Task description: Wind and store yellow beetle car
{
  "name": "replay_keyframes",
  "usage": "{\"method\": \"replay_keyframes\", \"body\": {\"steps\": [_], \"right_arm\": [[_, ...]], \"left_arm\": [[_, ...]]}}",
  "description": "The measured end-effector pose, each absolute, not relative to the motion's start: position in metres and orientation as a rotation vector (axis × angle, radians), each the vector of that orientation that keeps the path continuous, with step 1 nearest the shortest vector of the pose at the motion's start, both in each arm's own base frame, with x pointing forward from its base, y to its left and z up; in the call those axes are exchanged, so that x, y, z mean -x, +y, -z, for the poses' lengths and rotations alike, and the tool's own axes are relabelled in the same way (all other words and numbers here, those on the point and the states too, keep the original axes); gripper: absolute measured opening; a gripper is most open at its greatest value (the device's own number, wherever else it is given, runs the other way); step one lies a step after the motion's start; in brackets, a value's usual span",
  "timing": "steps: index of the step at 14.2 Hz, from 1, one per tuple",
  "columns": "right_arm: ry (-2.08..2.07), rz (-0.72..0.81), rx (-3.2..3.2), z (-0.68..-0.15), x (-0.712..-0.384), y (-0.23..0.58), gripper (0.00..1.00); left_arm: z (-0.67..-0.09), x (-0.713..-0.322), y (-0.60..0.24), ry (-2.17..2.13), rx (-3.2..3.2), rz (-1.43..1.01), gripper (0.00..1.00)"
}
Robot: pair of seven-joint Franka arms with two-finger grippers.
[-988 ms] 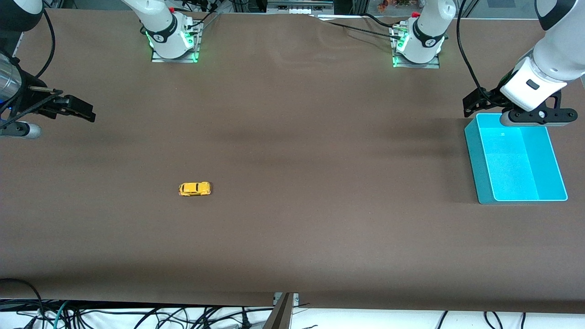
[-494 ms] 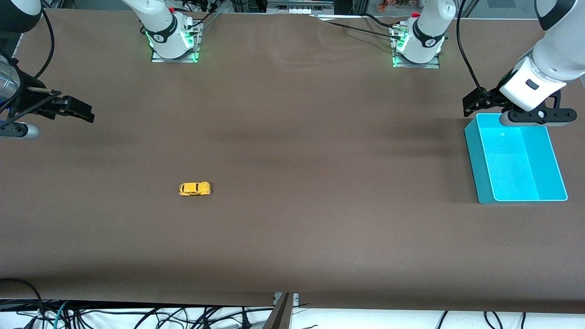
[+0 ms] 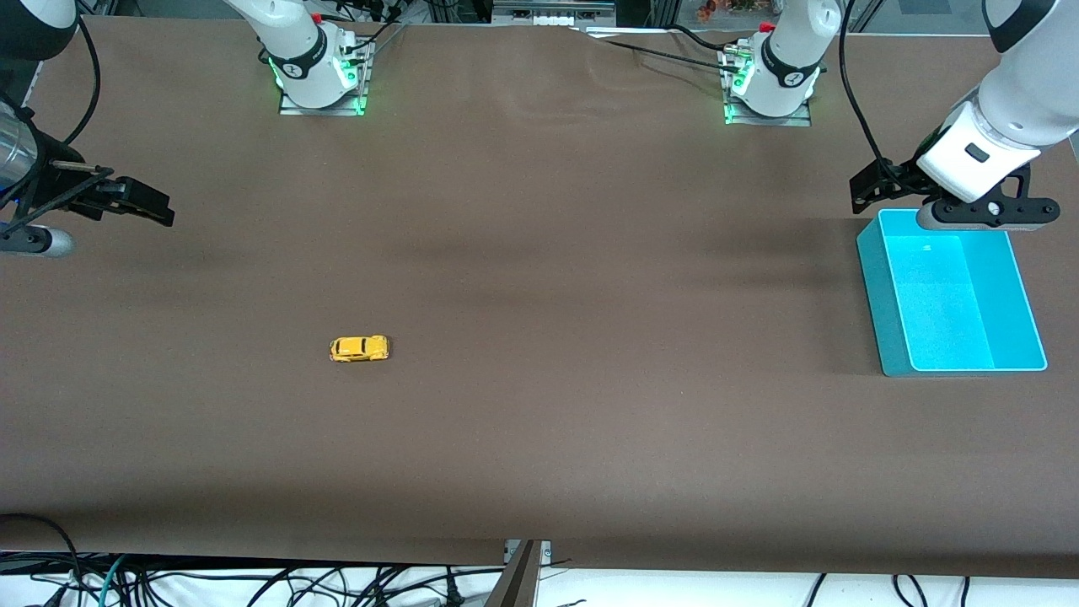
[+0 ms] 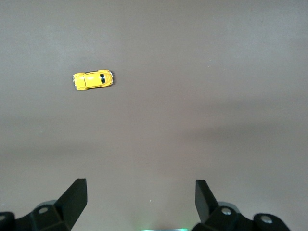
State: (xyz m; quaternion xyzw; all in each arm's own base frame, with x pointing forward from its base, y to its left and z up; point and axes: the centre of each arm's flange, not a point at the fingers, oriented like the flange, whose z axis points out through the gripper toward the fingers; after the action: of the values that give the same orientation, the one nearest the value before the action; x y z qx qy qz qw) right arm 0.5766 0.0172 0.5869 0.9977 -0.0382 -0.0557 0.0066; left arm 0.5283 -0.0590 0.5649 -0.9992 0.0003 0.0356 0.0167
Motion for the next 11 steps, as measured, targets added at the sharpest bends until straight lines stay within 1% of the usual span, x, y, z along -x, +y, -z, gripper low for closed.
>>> {"method": "replay_keyframes", "body": {"steps": [11], "right_arm": [[-0.119, 0.174, -3.121, -0.5869, -0.5766, 0.0173, 1.00]], "left_arm": [[-0.5650, -0.5281, -0.0580, -0.002, 3.106, -0.116, 1.00]]}}
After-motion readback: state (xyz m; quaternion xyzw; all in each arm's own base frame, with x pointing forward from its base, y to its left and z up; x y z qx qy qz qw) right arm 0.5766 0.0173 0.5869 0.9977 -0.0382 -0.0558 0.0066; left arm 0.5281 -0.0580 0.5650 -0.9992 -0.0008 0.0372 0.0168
